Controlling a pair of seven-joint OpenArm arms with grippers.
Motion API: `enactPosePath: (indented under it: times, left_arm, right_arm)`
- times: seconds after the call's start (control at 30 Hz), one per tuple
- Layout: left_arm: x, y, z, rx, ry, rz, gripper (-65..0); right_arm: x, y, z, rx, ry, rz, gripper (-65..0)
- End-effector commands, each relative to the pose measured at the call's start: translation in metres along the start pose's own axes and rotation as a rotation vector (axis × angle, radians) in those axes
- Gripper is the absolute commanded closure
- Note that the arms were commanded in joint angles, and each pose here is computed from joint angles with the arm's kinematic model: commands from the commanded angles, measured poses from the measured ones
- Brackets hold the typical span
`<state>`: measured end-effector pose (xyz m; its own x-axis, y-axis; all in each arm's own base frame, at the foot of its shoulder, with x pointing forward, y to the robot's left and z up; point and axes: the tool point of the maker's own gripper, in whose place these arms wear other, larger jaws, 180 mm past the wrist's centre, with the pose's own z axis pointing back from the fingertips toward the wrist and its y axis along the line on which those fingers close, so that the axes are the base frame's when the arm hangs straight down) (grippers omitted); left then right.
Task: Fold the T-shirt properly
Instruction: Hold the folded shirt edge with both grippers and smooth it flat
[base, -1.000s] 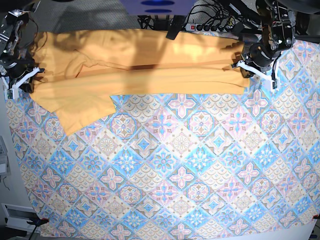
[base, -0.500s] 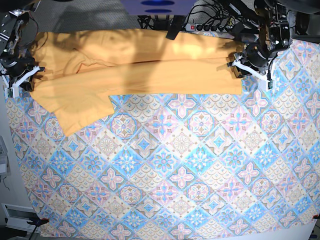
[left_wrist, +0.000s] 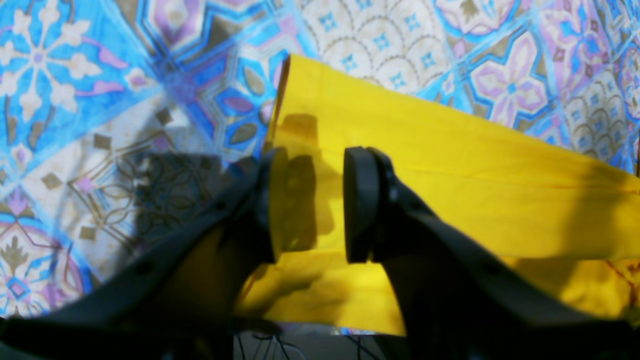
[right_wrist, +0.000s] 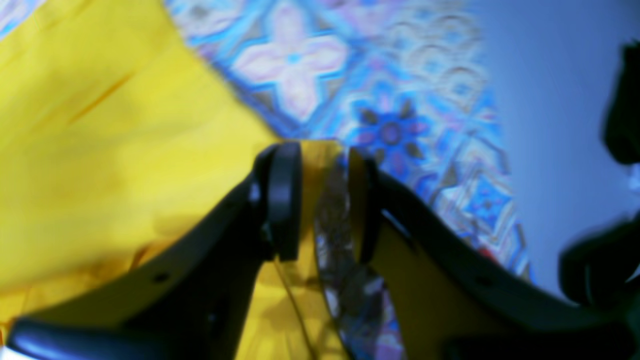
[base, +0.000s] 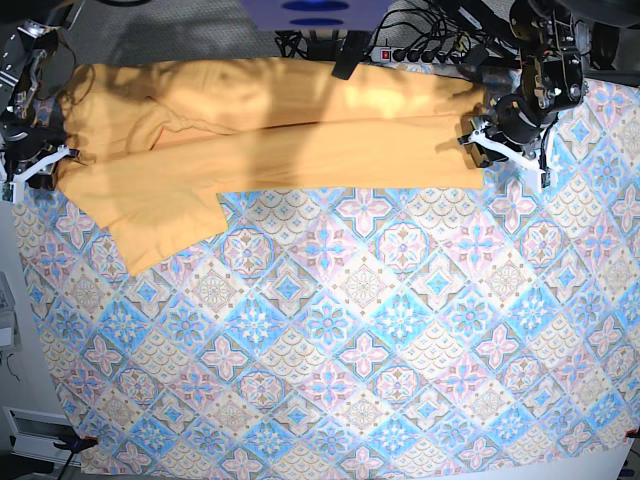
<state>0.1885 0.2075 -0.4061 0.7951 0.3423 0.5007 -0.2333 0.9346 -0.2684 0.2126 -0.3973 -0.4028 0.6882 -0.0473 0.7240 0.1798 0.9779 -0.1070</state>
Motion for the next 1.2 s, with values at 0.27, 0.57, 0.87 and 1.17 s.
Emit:
enactPosePath:
  times: [0.27,0.57,0.87,1.17]
  left_arm:
    - [0.009,0.000,0.002,0.000,-0.032,-0.014,-19.1]
    - [0.009,-0.001,0.002,-0.003,-0.032,-0.012,-19.1]
    - [0.010,0.000,0.003,-0.002,-0.033,-0.010,-19.1]
    - [0.010,0.000,0.003,-0.002,-0.035,-0.010,-19.1]
  right_arm:
    - [0.054,-0.013,-0.003,-0.054,-0.145,-0.047,-22.3]
    - [0.093,0.095,-0.049,0.191,-0.157,0.080,-22.9]
    - [0.077,0.097,-0.100,0.206,-0.025,-0.008,-22.9]
    - [0.056,0.095,-0.116,0.200,0.055,-0.072,-23.0]
